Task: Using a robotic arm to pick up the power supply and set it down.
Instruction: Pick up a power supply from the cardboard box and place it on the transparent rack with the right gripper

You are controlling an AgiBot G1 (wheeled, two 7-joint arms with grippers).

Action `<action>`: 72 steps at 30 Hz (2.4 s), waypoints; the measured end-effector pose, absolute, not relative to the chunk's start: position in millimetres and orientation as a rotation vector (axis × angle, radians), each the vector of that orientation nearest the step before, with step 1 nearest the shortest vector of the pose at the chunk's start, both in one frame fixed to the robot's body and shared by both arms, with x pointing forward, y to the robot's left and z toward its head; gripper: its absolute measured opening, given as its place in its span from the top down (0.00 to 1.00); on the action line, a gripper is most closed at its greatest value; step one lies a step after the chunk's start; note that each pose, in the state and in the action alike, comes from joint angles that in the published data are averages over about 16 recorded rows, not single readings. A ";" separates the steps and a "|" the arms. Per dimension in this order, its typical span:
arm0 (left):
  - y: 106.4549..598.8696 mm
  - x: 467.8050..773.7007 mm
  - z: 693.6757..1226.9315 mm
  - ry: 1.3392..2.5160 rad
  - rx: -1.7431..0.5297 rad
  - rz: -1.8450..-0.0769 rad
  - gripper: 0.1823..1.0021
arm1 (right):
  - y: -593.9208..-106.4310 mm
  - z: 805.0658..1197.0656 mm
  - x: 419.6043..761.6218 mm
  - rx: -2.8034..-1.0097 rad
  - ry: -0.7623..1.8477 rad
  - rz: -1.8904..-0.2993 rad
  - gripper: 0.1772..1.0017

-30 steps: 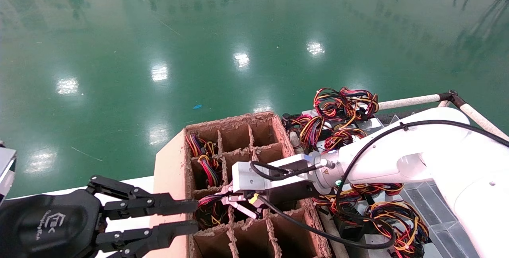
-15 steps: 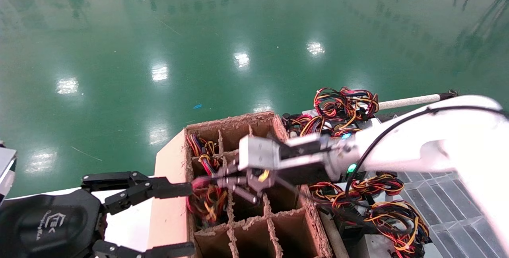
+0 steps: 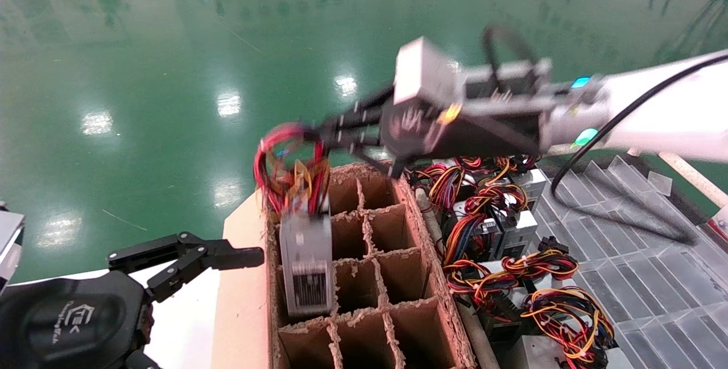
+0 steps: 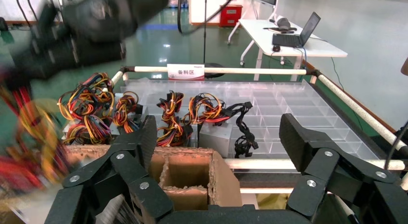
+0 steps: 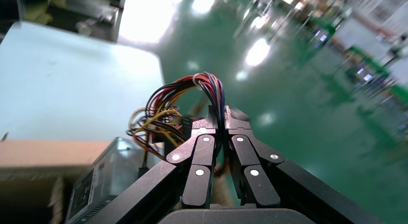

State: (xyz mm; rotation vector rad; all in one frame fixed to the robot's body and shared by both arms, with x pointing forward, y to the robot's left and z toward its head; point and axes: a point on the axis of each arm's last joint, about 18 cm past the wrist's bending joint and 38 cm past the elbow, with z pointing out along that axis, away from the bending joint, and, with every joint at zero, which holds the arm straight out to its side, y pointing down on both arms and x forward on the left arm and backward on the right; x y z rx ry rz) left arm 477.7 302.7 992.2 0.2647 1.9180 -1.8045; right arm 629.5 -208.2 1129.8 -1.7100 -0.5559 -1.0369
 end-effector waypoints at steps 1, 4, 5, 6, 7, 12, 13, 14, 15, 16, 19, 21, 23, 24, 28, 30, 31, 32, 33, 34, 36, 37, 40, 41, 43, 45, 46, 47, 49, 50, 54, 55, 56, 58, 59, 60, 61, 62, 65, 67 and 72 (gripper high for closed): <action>302.7 477.7 992.2 1.918 0.265 -1.805 0.17 | -212.9 1138.1 625.7 -1.700 -0.558 -1.053 0.98; 302.7 477.7 992.2 1.918 0.265 -1.805 0.11 | -229.1 1162.6 614.3 -1.675 -0.561 -1.111 0.98; 302.7 477.7 992.2 1.918 0.265 -1.805 0.09 | -235.3 1170.5 610.5 -1.670 -0.559 -1.133 0.98; 302.7 477.7 992.2 1.918 0.265 -1.805 0.08 | -241.6 1177.8 606.9 -1.667 -0.556 -1.154 0.98; 302.7 477.7 992.2 1.918 0.265 -1.805 0.07 | -248.2 1184.9 603.4 -1.666 -0.552 -1.177 0.98; 302.7 477.7 992.2 1.918 0.265 -1.805 0.03 | -285.0 1215.2 586.8 -1.682 -0.507 -1.296 0.98; 302.7 477.7 992.2 1.918 0.265 -1.805 0.02 | -292.6 1220.0 583.7 -1.688 -0.494 -1.318 0.98; 302.7 477.7 992.2 1.918 0.265 -1.805 0.02 | -300.5 1224.6 580.4 -1.694 -0.481 -1.341 0.98; 302.7 477.7 992.2 1.918 0.265 -1.805 0.02 | -308.2 1228.6 577.3 -1.701 -0.468 -1.362 0.98; 302.7 477.7 992.2 1.918 0.265 -1.805 0.01 | -315.8 1232.3 574.2 -1.709 -0.454 -1.383 0.98; 302.7 477.7 992.2 1.918 0.265 -1.805 0.00 | -338.8 1240.6 565.2 -1.736 -0.411 -1.442 0.98; 302.7 477.7 992.2 1.918 0.265 -1.805 0.00 | -353.6 1244.2 559.6 -1.756 -0.382 -1.477 0.98; 302.7 477.7 992.2 1.918 0.265 -1.805 0.00 | -367.8 1246.3 554.3 -1.775 -0.352 -1.507 0.98; 302.7 477.7 992.2 1.918 0.265 -1.805 0.00 | -374.4 1246.8 551.9 -1.785 -0.338 -1.520 0.98; 302.7 477.7 992.2 1.918 0.265 -1.805 0.00 | -398.6 1246.6 543.8 -1.824 -0.285 -1.566 0.98; 302.7 477.7 992.2 1.918 0.265 -1.805 0.00 | -409.3 1245.5 541.1 -1.847 -0.260 -1.588 0.98; 302.7 477.7 992.2 1.918 0.265 -1.805 0.00 | -414.3 1244.7 540.1 -1.858 -0.247 -1.599 0.98; 302.7 477.7 992.2 1.918 0.265 -1.805 0.00 | -419.3 1243.8 539.4 -1.870 -0.234 -1.609 0.98; 302.7 477.7 992.2 1.918 0.265 -1.805 0.00 | -423.8 1242.8 538.9 -1.881 -0.220 -1.618 0.98; 302.7 477.7 992.2 1.918 0.265 -1.805 0.00 | -428.0 1241.8 538.7 -1.892 -0.207 -1.626 0.98; 302.7 477.7 992.2 1.918 0.265 -1.805 0.00 | -435.8 1239.2 539.0 -1.914 -0.181 -1.640 0.98; 302.7 477.7 992.2 1.918 0.265 -1.805 0.00 | -439.2 1237.8 539.6 -1.925 -0.169 -1.647 0.98; 302.7 477.7 992.2 1.918 0.265 -1.805 0.00 | -448.3 1232.9 542.4 -1.957 -0.133 -1.662 0.98; 302.7 477.7 992.2 1.918 0.265 -1.805 0.00 | -451.0 1231.0 543.7 -1.968 -0.122 -1.666 0.98; 302.7 477.7 992.2 1.918 0.265 -1.805 0.00 | -455.7 1227.0 546.7 -1.988 -0.100 -1.673 0.98; 302.7 477.7 992.2 1.918 0.265 -1.805 0.00 | -459.7 1222.3 550.3 -2.009 -0.079 -1.675 0.98; 302.7 477.7 992.2 1.918 0.265 -1.805 0.00 | -461.3 1219.7 552.3 -2.019 -0.068 -1.674 0.98; 302.7 477.7 992.2 1.918 0.265 -1.805 0.00 | -462.9 1216.9 554.4 -2.028 -0.058 -1.672 0.98; 302.7 477.7 992.2 1.918 0.265 -1.805 0.00 | -465.2 1211.1 558.8 -2.045 -0.039 -1.666 0.98; 302.7 477.7 992.2 1.918 0.265 -1.805 0.00 | -466.3 1207.9 561.2 -2.054 -0.030 -1.662 0.98; 302.7 477.7 992.2 1.918 0.265 -1.805 0.00 | -468.7 1194.6 571.3 -2.084 0.002 -1.642 0.98; 302.7 477.7 992.2 1.918 0.265 -1.805 0.00 | -469.0 1191.2 573.9 -2.091 0.009 -1.636 0.98; 302.7 477.7 992.2 1.918 0.265 -1.805 0.00 | -469.3 1187.8 576.6 -2.097 0.016 -1.631 0.98; 302.7 477.7 992.2 1.918 0.265 -1.805 0.00 | -469.5 1181.2 581.9 -2.108 0.030 -1.620 0.98; 302.7 477.7 992.2 1.918 0.265 -1.805 0.00 | -469.6 1177.9 584.7 -2.113 0.037 -1.615 0.98; 302.7 477.7 992.2 1.918 0.265 -1.805 0.00 | -469.6 1174.8 587.3 -2.117 0.044 -1.611 0.98; 302.7 477.7 992.2 1.918 0.265 -1.805 0.00 | -469.5 1171.8 590.0 -2.120 0.050 -1.608 0.98; 302.7 477.7 992.2 1.918 0.265 -1.805 0.00 | -469.4 1168.9 592.7 -2.123 0.056 -1.605 0.98; 302.7 477.7 992.2 1.918 0.265 -1.805 0.00 | -469.0 1161.3 601.2 -2.127 0.074 -1.604 0.98; 302.7 477.7 992.2 1.918 0.265 -1.805 0.00 | -468.8 1157.5 607.0 -2.126 0.088 -1.609 0.98; 302.7 477.7 992.2 1.918 0.265 -1.805 0.00 | -468.5 1151.1 622.8 -2.115 0.131 -1.642 0.98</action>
